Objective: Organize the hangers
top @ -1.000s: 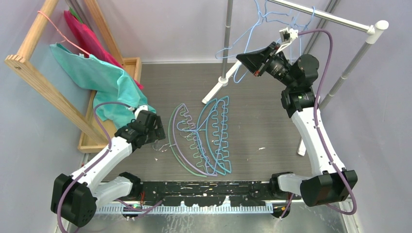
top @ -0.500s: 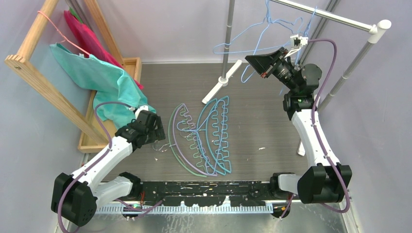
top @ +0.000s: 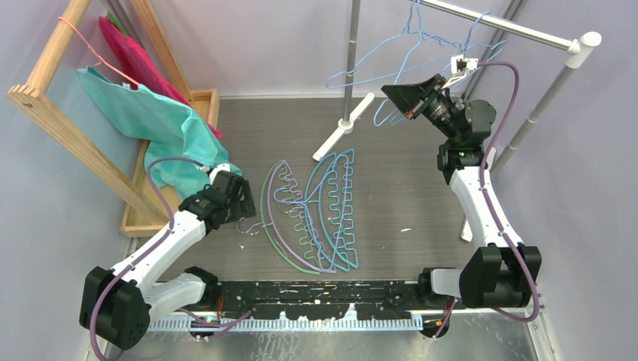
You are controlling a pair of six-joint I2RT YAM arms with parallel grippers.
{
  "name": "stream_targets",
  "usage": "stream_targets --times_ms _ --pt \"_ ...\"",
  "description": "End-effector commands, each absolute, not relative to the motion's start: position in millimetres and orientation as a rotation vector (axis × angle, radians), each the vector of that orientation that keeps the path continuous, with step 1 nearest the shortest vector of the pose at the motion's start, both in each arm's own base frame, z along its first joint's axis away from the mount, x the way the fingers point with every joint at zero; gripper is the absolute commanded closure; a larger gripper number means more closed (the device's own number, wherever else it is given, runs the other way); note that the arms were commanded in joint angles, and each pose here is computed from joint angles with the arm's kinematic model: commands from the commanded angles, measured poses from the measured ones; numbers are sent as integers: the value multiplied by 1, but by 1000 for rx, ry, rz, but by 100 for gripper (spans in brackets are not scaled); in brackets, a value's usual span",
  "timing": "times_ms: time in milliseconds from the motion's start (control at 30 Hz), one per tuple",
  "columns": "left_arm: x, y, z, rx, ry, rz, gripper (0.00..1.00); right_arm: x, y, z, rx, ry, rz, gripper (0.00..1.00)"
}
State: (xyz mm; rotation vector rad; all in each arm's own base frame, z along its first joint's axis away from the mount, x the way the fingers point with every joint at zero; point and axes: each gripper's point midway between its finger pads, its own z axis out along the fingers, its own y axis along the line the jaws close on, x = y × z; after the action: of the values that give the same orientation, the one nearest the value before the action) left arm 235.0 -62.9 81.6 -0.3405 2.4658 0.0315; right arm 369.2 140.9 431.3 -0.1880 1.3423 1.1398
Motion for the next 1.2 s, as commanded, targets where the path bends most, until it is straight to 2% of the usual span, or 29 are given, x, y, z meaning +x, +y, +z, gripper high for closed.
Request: stream_targets --times_ms 0,300,633,700,800,867,900,1067,1167 --pt "239 -59 83 -350 2445 54 2 371 137 440 -185 1292 1126 97" --pt "241 -59 83 -350 2445 57 2 390 151 426 -207 1384 1188 97" --pt "242 -60 81 -353 2446 58 2 395 204 406 -279 1472 1207 96" --pt "241 -59 81 -352 2447 64 2 398 204 405 -257 1476 1194 89" --pt "241 -59 82 -353 2443 59 2 398 197 404 -210 1478 1142 65" --pt "241 -59 82 -352 2442 56 2 395 191 406 -198 1464 1103 46" --pt "241 -59 82 -354 2441 56 2 393 188 407 -191 1461 1080 40" --pt "242 -60 79 -352 2450 54 2 379 176 417 -187 1442 986 24" --pt "242 -61 78 -352 2454 51 2 372 170 423 -186 1439 948 22"
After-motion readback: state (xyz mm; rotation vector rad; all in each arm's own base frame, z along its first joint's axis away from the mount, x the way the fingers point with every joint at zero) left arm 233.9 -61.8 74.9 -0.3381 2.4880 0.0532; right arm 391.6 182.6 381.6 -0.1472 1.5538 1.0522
